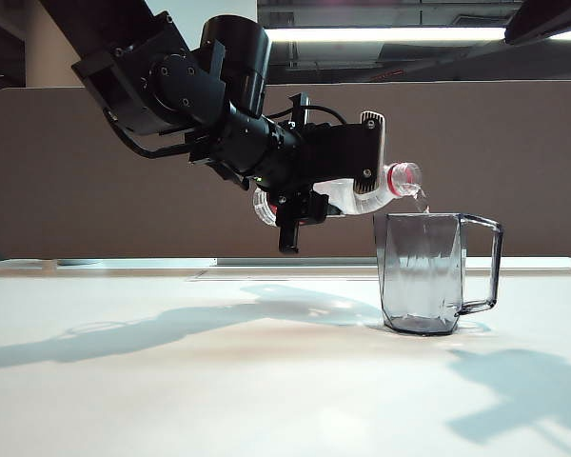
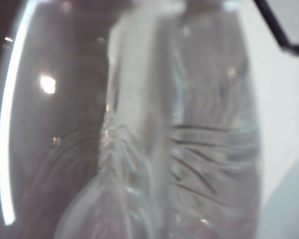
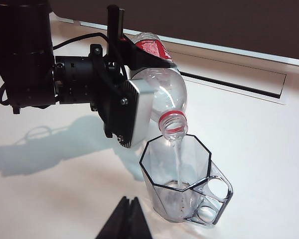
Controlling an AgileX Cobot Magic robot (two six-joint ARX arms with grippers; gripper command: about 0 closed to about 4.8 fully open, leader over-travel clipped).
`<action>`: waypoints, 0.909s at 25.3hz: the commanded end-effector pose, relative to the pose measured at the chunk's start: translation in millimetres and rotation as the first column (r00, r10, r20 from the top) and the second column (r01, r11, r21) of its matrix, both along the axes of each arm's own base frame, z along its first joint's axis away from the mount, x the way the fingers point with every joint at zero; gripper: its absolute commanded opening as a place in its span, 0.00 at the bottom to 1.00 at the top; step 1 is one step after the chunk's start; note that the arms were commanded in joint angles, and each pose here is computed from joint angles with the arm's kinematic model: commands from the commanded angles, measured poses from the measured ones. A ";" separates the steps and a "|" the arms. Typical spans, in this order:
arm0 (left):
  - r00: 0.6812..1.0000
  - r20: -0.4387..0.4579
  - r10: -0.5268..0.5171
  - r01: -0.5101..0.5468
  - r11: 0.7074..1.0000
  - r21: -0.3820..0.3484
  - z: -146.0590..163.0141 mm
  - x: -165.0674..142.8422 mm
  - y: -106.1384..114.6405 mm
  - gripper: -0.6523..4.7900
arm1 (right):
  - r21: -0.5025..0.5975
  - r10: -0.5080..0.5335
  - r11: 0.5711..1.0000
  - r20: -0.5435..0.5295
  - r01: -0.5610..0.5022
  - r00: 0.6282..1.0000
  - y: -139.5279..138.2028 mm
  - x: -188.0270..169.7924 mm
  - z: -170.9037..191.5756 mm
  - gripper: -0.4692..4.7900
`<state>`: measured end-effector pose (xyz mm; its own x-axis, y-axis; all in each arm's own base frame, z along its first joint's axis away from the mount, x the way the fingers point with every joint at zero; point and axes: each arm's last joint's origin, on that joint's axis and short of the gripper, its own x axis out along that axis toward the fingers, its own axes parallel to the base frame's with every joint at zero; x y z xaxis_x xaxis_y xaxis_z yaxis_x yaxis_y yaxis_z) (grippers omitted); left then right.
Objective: Pick up the mineral water bottle with the left hand on the table and pour water into the mug until it's half full.
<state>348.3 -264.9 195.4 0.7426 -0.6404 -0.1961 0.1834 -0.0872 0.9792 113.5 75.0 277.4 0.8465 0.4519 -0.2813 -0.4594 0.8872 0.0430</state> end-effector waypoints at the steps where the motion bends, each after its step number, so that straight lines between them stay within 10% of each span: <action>1: 0.997 0.072 -0.006 0.009 0.999 -0.045 15.3 -0.5 -1.2 0.46 | 0.009 0.000 1.000 0.019 0.000 1.000 -0.2 -0.3 3.1 0.07; 23: 0.993 0.119 -0.002 0.012 0.997 -0.080 21.0 0.0 -1.4 0.46 | 0.009 0.000 1.000 0.020 0.000 1.000 -0.2 -0.3 3.1 0.07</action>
